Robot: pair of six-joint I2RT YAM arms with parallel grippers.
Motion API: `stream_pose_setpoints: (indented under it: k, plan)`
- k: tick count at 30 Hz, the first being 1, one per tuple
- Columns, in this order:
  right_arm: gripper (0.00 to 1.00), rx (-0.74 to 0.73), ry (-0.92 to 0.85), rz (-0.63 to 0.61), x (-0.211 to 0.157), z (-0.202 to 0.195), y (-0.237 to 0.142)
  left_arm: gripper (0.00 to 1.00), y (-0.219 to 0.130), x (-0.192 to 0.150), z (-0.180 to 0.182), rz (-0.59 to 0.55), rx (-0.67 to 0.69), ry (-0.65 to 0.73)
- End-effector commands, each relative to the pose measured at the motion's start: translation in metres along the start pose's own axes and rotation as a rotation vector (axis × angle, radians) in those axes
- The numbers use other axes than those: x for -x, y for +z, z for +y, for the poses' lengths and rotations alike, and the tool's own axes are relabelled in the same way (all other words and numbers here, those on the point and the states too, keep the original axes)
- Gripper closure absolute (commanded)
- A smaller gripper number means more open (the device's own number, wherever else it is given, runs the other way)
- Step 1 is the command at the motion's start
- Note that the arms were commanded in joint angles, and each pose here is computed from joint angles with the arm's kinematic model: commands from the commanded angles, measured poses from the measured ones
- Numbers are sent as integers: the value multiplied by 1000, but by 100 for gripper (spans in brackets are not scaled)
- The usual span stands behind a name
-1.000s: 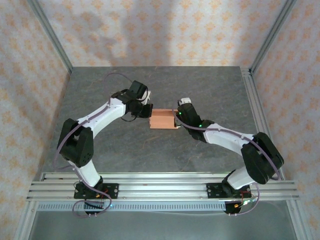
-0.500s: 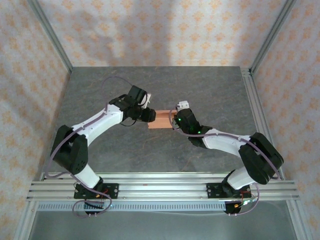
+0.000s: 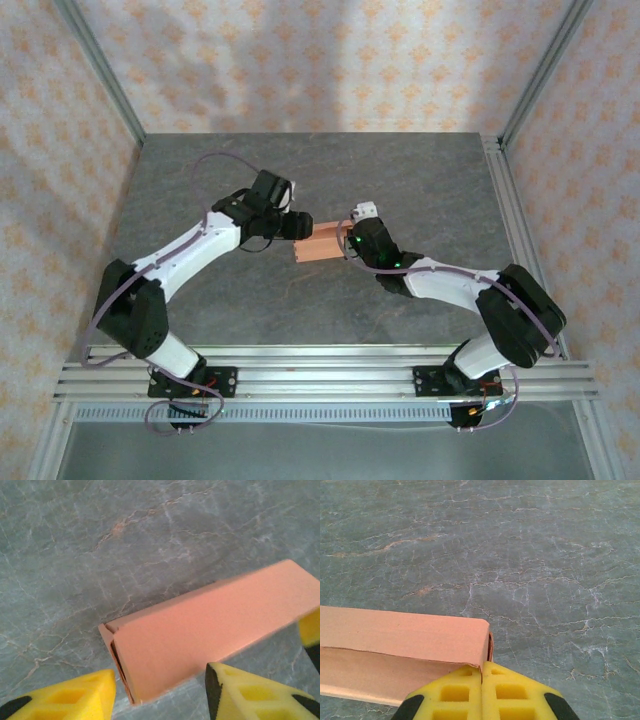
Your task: Fold the paper box
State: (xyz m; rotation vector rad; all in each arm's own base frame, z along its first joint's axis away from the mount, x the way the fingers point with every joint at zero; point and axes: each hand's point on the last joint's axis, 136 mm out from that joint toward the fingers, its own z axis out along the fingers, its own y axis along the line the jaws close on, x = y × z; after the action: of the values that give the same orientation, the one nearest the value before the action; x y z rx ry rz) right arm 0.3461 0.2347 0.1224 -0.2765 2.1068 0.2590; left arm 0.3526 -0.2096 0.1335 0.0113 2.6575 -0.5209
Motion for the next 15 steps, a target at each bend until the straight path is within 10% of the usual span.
stream_pose_setpoints:
  k: [1, 10, 15]
  plan:
    - [100, -12, -22, 100, -29, -1, 5, 56, 13, 1, 10, 16, 36, -66]
    - [92, 18, -9, 81, -18, 5, 1, 63, 26, -10, 19, 56, 59, -79]
    - [47, 84, -7, -16, 9, 14, -15, 64, 30, -14, 27, 85, 82, -97]
